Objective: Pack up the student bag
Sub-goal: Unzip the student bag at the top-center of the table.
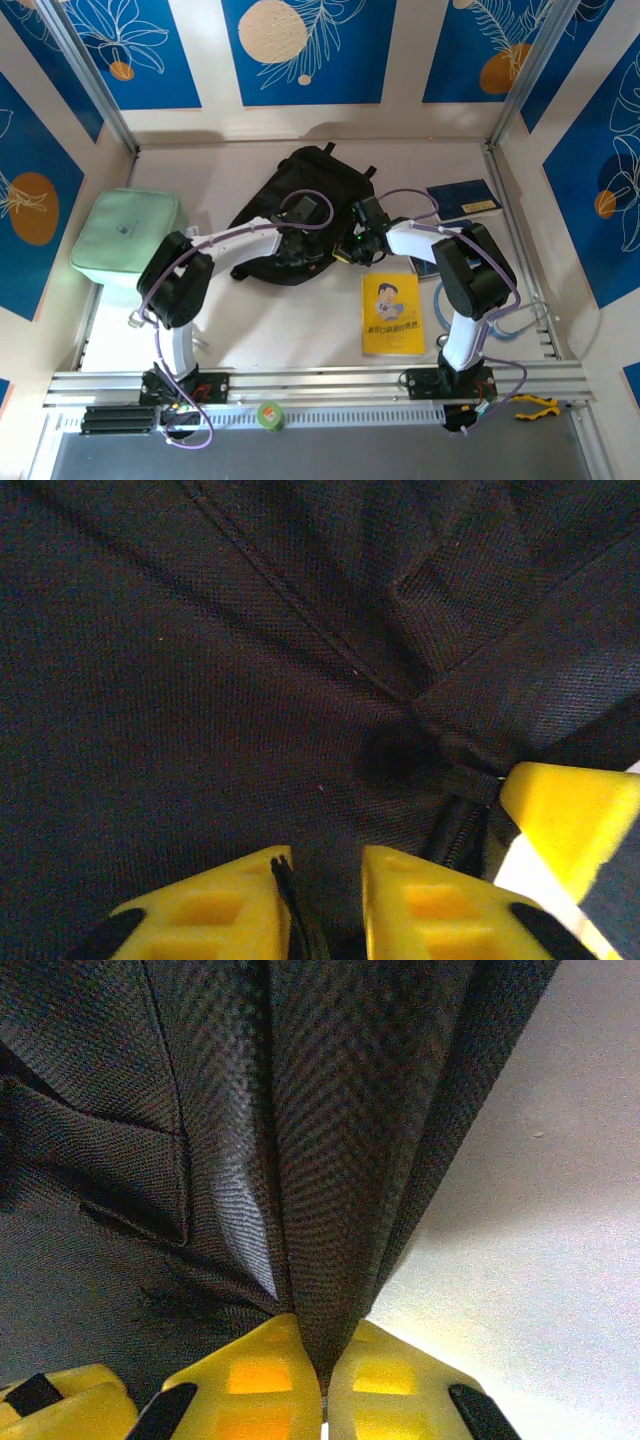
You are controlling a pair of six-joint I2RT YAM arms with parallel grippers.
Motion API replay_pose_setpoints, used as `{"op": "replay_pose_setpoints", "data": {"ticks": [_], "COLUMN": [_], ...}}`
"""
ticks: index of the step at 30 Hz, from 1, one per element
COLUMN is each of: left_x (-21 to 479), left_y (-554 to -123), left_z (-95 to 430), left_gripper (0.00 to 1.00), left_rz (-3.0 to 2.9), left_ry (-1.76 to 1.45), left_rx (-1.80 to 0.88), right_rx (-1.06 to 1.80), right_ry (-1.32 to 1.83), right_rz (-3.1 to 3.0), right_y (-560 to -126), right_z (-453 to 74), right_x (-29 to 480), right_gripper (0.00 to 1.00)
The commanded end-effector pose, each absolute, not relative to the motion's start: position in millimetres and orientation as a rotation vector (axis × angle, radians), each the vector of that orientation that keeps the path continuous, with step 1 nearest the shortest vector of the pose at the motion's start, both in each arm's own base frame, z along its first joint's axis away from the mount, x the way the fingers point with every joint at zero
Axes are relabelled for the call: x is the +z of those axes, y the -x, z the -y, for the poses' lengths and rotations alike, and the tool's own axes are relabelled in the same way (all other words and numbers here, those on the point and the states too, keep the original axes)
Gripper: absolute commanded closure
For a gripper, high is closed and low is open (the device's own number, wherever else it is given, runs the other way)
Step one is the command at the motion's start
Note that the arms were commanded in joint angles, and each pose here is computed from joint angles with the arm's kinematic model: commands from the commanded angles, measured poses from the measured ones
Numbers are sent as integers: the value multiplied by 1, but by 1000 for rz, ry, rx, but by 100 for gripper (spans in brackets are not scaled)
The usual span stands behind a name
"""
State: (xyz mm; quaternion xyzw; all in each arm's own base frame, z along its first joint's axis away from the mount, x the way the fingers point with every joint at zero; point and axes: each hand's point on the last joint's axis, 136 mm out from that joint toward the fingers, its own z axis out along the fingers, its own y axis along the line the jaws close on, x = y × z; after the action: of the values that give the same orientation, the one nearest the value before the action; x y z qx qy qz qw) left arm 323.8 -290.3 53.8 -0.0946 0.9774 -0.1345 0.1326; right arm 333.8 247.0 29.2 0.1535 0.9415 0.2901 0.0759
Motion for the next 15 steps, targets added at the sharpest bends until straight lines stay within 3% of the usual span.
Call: {"op": "replay_pose_setpoints", "data": {"ticks": [1,3,9,15], "left_x": [55,58,88,103], "left_y": [-330,-331,-328,-307], "left_z": [295,295,289,272], "left_gripper": [86,100,100,100], "left_rz": [-2839,-2828,-2788,-2823], "left_ry": [276,275,211,154], "left_rx": [-412,-409,-422,-377], "right_rx": [755,751,760,939], "right_ry": [-492,-495,-504,-409], "right_rz": [-2891,-2890,-2867,-2763], "right_y": [-323,-323,-331,-343], "right_z": [-235,-234,-231,-250], "right_x": [10,11,18,66], "right_gripper": [93,93,94,97]}}
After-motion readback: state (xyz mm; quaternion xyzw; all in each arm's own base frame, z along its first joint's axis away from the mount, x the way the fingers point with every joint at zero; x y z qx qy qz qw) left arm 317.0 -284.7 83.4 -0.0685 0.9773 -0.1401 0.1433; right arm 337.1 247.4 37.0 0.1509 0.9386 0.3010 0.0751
